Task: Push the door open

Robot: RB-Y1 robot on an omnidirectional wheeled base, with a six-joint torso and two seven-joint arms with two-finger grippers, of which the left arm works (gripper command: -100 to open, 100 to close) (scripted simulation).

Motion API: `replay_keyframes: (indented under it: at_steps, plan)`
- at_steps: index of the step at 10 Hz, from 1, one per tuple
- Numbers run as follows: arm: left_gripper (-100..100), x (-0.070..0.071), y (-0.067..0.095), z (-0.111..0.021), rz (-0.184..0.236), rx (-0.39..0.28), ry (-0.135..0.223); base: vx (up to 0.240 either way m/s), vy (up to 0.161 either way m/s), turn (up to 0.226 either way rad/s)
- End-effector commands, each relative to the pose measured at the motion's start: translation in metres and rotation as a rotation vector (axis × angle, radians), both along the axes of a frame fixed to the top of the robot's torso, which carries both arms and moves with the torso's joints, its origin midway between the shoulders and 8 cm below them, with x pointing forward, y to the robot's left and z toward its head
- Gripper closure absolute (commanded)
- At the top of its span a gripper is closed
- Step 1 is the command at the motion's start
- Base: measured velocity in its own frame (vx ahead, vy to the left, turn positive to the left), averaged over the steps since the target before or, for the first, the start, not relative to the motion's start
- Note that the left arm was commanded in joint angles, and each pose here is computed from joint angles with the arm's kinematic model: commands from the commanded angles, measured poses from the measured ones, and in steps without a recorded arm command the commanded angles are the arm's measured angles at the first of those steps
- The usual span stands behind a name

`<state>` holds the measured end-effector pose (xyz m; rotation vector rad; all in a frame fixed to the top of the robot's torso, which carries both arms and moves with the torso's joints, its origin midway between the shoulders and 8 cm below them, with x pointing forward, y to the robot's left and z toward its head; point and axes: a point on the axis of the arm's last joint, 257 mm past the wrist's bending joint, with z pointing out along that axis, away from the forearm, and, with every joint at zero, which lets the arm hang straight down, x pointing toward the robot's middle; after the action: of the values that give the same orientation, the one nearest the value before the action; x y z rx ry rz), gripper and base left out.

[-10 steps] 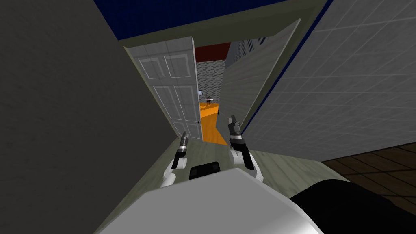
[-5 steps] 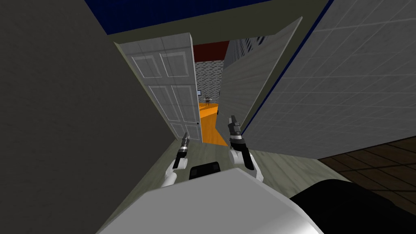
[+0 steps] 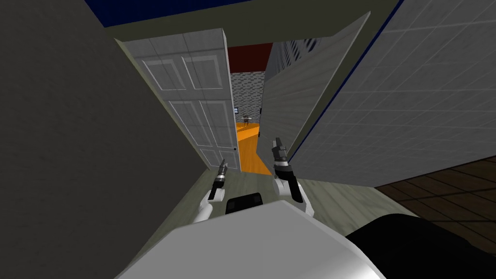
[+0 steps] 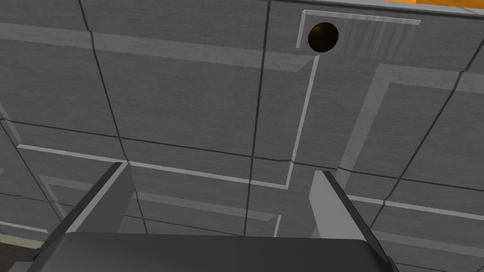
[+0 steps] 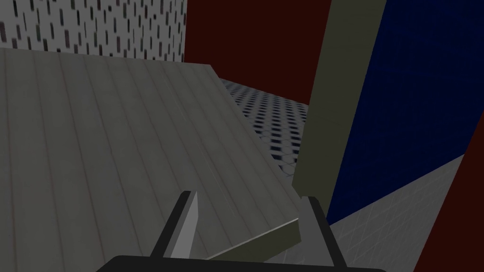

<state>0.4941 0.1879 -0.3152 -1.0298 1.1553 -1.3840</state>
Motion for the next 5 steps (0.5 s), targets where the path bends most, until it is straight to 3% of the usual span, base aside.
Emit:
replay_keyframes:
  at_steps: [1,5]
  plan:
    - [-100,0.000,-0.002,-0.009,-0.005,0.004,0.019,0.091,0.018,-0.053]
    - [-100,0.000,-0.010,-0.028,-0.018,0.013,0.061,0.091,0.025,-0.054]
